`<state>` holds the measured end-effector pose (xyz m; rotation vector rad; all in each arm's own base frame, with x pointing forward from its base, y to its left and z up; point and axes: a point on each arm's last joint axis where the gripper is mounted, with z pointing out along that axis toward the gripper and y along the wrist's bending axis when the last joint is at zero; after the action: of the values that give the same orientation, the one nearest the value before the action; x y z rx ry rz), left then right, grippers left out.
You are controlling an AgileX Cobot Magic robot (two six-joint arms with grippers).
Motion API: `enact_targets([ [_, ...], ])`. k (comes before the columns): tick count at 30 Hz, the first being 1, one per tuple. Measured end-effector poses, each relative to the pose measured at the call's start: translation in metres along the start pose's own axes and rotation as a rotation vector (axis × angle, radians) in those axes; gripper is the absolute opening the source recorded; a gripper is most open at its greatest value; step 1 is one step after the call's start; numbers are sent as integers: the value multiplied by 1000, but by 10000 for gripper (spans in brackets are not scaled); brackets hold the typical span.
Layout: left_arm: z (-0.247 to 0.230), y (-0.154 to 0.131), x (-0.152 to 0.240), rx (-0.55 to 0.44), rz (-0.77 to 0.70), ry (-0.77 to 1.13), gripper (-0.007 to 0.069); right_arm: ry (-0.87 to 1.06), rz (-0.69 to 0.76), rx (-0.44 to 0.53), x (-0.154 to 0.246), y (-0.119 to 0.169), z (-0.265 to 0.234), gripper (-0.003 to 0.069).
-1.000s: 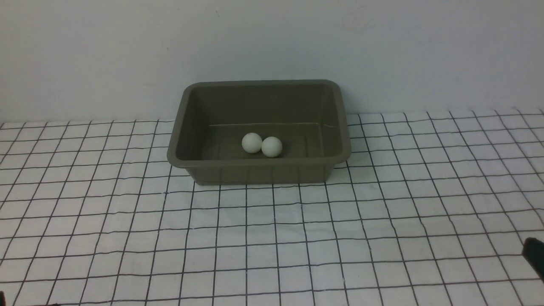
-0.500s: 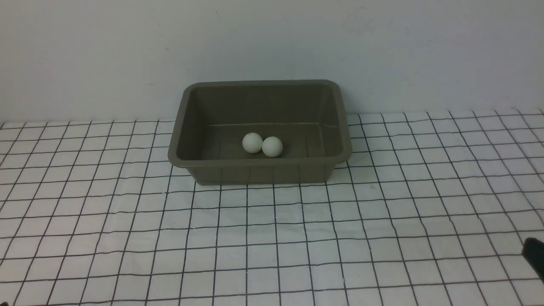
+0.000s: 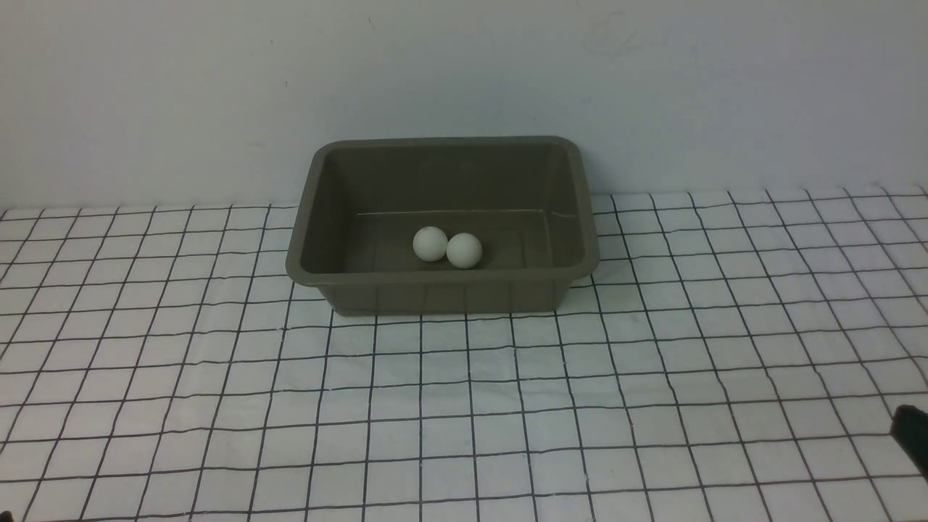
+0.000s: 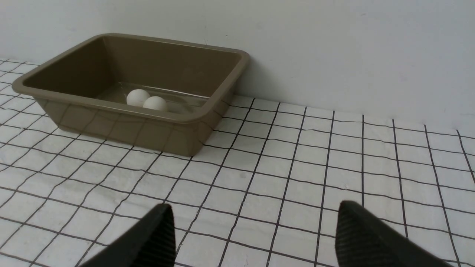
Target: Put the table tennis balls into the box on the white checkered tablecloth.
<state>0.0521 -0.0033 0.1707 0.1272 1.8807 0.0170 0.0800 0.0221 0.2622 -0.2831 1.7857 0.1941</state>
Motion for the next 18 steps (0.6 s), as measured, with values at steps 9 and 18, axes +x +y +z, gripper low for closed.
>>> enact_targets([
  [9, 0, 0, 0, 0, 0, 0, 468, 0, 0, 0, 0, 0, 0, 525],
  [18, 0, 0, 0, 0, 0, 0, 468, -1, 2, 5, 0, 0, 0, 525],
])
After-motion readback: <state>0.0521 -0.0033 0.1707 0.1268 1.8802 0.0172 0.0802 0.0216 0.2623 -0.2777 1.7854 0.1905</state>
